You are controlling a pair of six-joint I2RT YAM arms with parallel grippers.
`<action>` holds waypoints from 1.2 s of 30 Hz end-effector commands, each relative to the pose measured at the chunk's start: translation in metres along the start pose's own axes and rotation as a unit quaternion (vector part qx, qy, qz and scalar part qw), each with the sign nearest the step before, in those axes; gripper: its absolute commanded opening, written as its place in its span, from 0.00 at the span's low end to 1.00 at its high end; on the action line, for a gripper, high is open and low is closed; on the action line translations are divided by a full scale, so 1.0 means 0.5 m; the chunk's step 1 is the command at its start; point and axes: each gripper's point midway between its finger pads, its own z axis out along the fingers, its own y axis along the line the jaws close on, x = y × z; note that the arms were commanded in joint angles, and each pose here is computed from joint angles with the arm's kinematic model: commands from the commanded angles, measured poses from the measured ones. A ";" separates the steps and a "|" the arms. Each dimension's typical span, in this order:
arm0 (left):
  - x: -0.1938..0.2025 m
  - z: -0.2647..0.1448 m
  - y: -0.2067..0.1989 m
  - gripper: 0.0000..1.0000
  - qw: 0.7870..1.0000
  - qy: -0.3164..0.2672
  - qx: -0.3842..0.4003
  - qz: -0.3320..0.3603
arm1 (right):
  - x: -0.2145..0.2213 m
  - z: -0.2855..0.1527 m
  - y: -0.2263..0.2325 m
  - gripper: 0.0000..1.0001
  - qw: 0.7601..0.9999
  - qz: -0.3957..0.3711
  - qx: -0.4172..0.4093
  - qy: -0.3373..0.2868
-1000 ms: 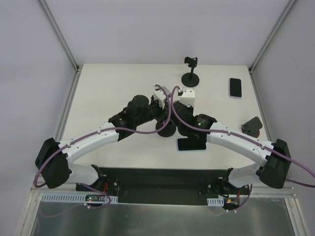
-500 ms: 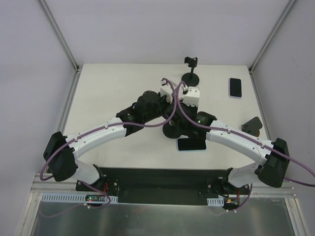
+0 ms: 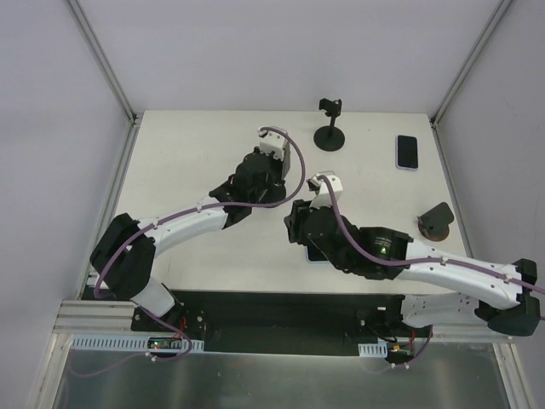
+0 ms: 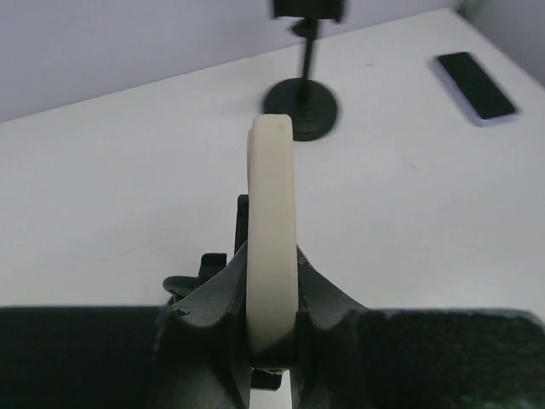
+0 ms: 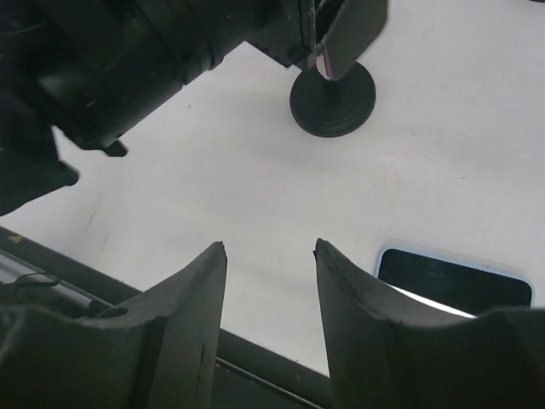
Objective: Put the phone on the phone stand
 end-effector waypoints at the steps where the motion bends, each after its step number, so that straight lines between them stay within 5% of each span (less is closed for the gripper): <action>1: 0.131 -0.018 0.131 0.00 0.983 0.103 -0.128 0.085 | -0.038 -0.029 0.033 0.51 0.999 0.002 -0.049 -0.021; 5: 0.115 -0.044 0.111 0.00 0.987 0.103 -0.091 0.082 | -0.061 -0.003 -0.063 0.55 1.000 0.013 -0.004 -0.028; 10: 0.107 -0.102 0.026 0.00 0.990 0.108 0.062 0.063 | -0.031 0.045 -0.094 0.63 0.988 -0.097 -0.118 0.010; 14: 0.080 -0.183 -0.045 0.00 0.970 0.077 0.211 0.097 | -0.045 0.056 -0.095 0.76 0.968 -0.150 -0.202 -0.006; 20: 0.071 -0.266 -0.086 0.00 0.932 0.050 0.341 0.115 | -0.053 0.078 -0.047 0.78 0.920 -0.146 -0.364 -0.012; 24: 0.078 -0.292 -0.102 0.00 0.910 0.039 0.389 0.135 | -0.034 0.075 0.015 0.73 0.859 -0.166 -0.484 0.007; 36: 0.064 -0.315 -0.122 0.00 0.867 0.047 0.481 0.121 | 0.003 0.144 0.030 0.71 0.841 -0.254 -0.478 -0.005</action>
